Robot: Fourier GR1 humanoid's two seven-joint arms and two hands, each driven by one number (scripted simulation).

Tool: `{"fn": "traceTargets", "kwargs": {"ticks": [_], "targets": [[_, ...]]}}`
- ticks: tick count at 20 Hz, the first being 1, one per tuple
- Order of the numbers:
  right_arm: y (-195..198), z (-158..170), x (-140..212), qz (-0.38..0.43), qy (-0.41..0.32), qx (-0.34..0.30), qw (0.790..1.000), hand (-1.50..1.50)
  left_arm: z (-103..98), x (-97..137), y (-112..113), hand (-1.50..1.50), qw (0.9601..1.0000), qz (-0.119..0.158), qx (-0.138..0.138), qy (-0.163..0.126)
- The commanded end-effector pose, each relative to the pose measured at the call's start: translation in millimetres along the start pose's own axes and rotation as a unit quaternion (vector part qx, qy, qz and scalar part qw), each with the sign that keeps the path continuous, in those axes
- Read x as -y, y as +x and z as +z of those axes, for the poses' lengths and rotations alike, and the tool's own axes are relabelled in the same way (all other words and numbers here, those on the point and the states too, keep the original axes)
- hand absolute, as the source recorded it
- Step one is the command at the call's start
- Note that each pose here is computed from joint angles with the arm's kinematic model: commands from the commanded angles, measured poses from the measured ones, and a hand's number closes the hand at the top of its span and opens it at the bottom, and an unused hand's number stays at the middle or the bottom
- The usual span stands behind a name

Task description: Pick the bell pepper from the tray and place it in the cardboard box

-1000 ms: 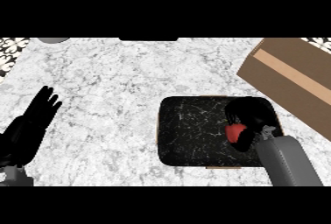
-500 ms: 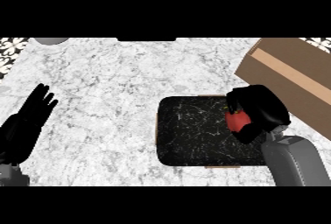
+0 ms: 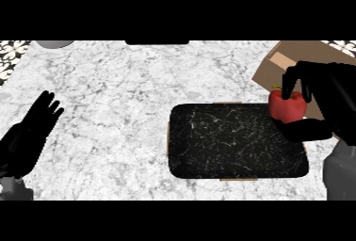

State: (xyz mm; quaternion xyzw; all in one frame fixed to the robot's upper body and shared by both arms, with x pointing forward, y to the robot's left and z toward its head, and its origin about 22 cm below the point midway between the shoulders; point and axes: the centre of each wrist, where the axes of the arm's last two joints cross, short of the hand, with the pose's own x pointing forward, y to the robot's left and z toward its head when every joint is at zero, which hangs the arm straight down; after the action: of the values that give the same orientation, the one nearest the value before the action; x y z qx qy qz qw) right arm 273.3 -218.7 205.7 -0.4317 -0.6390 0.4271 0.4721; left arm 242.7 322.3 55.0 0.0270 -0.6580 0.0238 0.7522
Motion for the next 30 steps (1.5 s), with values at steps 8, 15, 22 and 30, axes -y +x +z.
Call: {"fn": "traceTargets", "kwargs": {"ticks": [8,15,22,30], "targets": [[-50.8,-25.7,63.7,-0.004,-0.080,-0.106,0.991,1.50,4.4,11.2,-7.3,0.00,0.9999,-0.006,0.010,-0.006],[-122.2,-54.7,54.6,0.019,-0.061,-0.102,0.993,1.50,2.7,7.2,1.1,0.00,1.0000,-0.001,0.001,-0.008],[-145.1,-79.4,19.6,0.012,-0.063,-0.087,0.994,1.50,-8.3,4.5,9.4,0.00,0.9999,0.002,0.008,-0.009],[-178.9,-81.2,-22.1,-0.016,0.004,-0.100,0.995,1.50,-0.7,9.1,-10.1,0.00,0.9999,-0.002,0.006,-0.011]]}}
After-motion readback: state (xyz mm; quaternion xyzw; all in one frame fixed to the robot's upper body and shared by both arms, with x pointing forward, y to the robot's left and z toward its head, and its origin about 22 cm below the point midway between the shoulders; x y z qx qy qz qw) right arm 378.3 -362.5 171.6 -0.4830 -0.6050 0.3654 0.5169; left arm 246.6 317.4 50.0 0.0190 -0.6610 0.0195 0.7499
